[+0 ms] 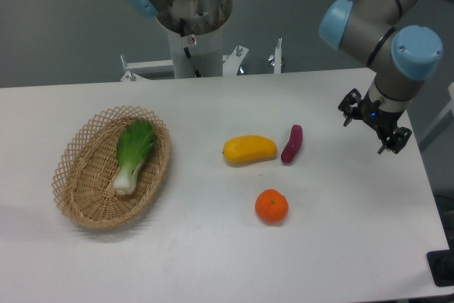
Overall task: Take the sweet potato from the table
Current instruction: 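Move the gripper over the purple sweet potato and lower it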
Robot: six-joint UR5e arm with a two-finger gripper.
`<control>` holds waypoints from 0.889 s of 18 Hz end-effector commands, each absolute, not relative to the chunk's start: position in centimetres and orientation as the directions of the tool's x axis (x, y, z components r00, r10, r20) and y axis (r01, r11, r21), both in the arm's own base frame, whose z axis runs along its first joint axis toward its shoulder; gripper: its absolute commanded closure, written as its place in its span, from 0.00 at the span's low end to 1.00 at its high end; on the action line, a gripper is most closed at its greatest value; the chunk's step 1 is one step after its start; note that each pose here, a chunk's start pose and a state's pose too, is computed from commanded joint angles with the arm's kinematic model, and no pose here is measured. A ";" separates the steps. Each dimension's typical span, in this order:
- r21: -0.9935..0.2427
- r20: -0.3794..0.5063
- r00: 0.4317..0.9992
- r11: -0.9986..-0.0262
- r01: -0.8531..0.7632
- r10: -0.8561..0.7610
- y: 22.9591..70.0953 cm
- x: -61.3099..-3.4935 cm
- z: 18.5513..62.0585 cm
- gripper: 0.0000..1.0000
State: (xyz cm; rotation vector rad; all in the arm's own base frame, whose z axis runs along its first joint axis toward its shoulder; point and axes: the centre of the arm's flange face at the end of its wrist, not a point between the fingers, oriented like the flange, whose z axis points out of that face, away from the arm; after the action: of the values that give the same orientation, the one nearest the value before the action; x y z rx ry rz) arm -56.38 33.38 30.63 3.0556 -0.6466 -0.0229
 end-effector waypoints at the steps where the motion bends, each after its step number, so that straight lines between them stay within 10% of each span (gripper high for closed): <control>1: 0.019 -0.011 0.914 -0.914 -0.405 -0.405 33.4 -56.4 30.6 0.00; 16: 0.001 0.097 0.920 -0.924 -0.382 -0.380 32.5 -50.6 26.1 0.00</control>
State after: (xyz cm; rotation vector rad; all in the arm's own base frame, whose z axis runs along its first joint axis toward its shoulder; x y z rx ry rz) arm -50.57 32.49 26.12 3.0593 -0.6065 0.1478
